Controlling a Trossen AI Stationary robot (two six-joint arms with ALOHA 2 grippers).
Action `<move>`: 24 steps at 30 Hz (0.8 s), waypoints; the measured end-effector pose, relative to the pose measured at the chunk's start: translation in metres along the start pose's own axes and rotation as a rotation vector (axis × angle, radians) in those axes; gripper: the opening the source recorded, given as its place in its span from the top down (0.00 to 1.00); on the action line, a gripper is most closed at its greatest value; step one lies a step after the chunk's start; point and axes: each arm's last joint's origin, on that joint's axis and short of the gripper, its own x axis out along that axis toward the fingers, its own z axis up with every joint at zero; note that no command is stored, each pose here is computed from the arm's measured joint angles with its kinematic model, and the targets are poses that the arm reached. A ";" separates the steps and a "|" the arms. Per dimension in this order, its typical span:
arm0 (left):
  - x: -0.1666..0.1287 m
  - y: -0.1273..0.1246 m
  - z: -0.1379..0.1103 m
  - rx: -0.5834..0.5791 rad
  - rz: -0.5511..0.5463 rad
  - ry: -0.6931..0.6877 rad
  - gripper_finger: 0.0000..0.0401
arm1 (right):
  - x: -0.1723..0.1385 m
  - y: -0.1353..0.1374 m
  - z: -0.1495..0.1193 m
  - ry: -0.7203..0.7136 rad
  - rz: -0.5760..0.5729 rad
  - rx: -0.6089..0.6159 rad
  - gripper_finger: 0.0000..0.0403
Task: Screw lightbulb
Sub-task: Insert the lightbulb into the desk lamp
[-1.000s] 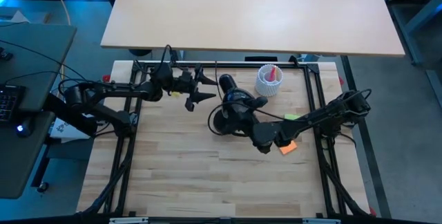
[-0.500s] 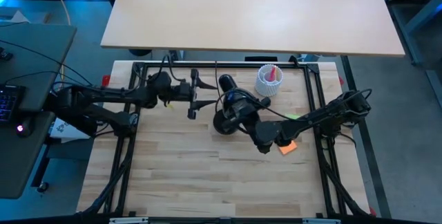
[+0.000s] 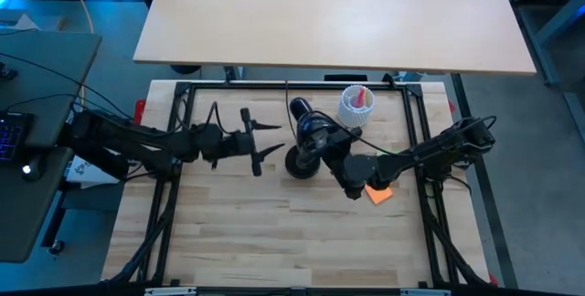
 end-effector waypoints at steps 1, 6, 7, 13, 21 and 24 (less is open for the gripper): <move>-0.001 -0.003 0.000 0.007 0.008 0.017 0.46 | 0.001 0.000 0.000 0.001 0.010 0.000 0.40; -0.005 -0.013 0.002 0.025 0.008 0.049 0.46 | 0.002 0.000 -0.004 0.019 0.047 0.045 0.34; -0.005 -0.014 0.002 0.025 0.006 0.050 0.46 | 0.002 0.000 -0.006 0.026 0.052 0.054 0.32; -0.007 -0.017 0.004 0.015 0.009 0.051 0.46 | 0.000 0.000 -0.013 0.069 0.083 0.095 0.26; -0.007 -0.017 0.004 -0.037 0.014 0.050 0.46 | -0.016 -0.003 -0.003 0.048 0.069 -0.019 0.25; -0.007 -0.016 0.004 -0.055 0.015 0.052 0.46 | -0.022 -0.003 -0.001 0.040 0.061 -0.090 0.25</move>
